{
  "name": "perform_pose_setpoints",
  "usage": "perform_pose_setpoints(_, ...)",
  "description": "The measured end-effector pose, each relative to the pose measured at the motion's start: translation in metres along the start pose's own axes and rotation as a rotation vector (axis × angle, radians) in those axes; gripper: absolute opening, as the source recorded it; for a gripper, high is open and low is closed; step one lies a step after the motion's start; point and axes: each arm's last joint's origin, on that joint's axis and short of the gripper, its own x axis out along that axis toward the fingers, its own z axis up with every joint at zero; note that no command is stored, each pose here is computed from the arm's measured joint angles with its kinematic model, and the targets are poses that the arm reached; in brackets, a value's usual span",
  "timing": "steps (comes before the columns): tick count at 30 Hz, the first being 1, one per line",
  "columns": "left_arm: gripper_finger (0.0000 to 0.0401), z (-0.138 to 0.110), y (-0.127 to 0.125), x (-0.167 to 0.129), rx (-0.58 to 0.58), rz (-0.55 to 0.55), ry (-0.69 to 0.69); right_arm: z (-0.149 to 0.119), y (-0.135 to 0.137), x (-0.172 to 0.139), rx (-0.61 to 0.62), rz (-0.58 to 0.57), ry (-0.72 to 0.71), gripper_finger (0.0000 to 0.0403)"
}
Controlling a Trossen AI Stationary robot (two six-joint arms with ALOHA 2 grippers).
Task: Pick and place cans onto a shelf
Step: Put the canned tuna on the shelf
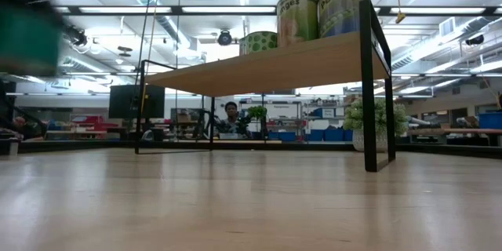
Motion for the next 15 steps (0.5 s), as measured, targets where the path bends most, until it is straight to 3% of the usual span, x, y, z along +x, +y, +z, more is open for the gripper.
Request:
perform_pose_setpoints(7, 0.0283, 0.063, 0.051, -0.026, -0.028, -0.049, -0.047, 0.003, -0.006, 0.004, -0.013, 0.009, 0.042, 0.0347)
perform_pose_setpoints(15, 0.0283, 0.133, 0.105, -0.063, -0.014, 0.070, -0.130, 0.001, -0.021, -0.001, -0.034, -0.028, 0.125, 0.0347)
